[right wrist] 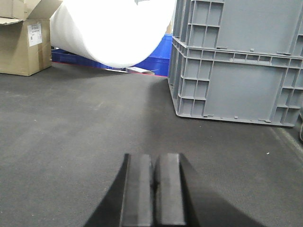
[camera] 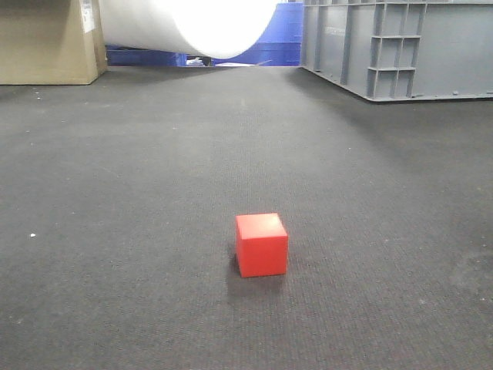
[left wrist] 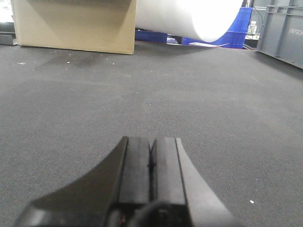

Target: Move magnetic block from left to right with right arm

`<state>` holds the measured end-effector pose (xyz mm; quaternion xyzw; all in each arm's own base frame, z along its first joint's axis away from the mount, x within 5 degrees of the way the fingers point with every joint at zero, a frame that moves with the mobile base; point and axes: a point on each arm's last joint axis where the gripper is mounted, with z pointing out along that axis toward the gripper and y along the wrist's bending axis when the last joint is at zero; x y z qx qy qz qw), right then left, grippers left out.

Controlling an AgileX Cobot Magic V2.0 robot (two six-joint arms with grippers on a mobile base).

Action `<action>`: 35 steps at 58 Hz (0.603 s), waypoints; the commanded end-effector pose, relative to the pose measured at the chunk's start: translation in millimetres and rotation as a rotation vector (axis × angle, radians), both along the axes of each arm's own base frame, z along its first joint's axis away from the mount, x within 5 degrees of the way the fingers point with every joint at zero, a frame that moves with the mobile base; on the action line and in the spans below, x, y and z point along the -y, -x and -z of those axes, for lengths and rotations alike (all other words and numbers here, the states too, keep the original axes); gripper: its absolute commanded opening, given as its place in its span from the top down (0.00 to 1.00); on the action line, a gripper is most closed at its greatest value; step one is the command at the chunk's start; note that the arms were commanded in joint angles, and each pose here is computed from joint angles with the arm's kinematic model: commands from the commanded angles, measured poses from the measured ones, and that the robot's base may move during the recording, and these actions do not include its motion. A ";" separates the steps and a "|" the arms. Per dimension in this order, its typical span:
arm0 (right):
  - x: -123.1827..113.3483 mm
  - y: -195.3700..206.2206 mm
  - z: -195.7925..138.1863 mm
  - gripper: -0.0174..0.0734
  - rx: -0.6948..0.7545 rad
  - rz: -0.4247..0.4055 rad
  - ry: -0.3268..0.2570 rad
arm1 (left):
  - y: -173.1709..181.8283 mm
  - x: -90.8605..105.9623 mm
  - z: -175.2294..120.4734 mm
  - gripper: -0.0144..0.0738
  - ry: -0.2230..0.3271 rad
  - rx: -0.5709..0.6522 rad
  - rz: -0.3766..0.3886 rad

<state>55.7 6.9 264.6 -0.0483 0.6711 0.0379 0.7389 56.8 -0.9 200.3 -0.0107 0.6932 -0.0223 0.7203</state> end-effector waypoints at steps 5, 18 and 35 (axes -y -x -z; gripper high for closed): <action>0.6 1.6 -15.1 0.75 0.095 0.008 -0.003 | 1.1 -0.5 -5.5 0.98 0.012 0.087 -0.004; 3.3 -2.3 1.7 0.75 0.148 0.062 -0.008 | 1.1 -0.5 -5.5 0.98 0.012 0.087 -0.004; 9.0 -8.5 50.0 0.75 0.061 0.142 -0.061 | 1.1 -0.5 -5.5 0.98 0.012 0.087 -0.004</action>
